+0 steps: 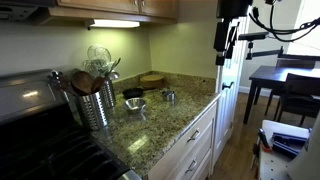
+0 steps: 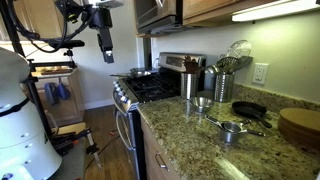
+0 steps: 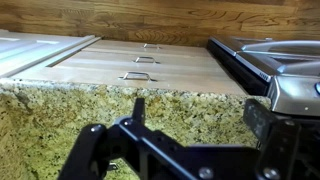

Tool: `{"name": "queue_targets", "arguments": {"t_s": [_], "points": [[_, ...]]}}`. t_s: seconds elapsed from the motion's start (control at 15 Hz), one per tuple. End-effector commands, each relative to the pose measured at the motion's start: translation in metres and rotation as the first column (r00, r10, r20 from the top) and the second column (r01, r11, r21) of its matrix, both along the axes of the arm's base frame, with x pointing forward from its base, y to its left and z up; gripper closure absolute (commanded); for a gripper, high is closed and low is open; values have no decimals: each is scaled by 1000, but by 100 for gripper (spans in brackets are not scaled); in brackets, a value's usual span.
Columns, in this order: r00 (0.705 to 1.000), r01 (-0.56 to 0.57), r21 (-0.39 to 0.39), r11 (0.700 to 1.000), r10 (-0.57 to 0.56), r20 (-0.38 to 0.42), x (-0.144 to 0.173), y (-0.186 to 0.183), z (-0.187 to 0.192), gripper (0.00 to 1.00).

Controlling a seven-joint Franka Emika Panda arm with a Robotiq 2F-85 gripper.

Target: Seperate the silver pots.

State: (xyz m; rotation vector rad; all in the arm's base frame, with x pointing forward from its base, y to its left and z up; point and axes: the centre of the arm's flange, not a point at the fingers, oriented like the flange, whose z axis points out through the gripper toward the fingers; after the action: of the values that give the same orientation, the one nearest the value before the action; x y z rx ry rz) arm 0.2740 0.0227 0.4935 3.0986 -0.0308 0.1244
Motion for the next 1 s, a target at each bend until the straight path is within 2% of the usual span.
{"name": "queue_targets", "arguments": {"t_s": [0.0, 0.53, 0.93], "points": [[1000, 0, 0, 1000, 0, 0, 0, 0, 0, 0], [1000, 14, -10, 1000, -14, -5, 3, -1, -2, 0], [986, 143, -40, 989, -138, 95, 38, -21, -13, 0]]}}
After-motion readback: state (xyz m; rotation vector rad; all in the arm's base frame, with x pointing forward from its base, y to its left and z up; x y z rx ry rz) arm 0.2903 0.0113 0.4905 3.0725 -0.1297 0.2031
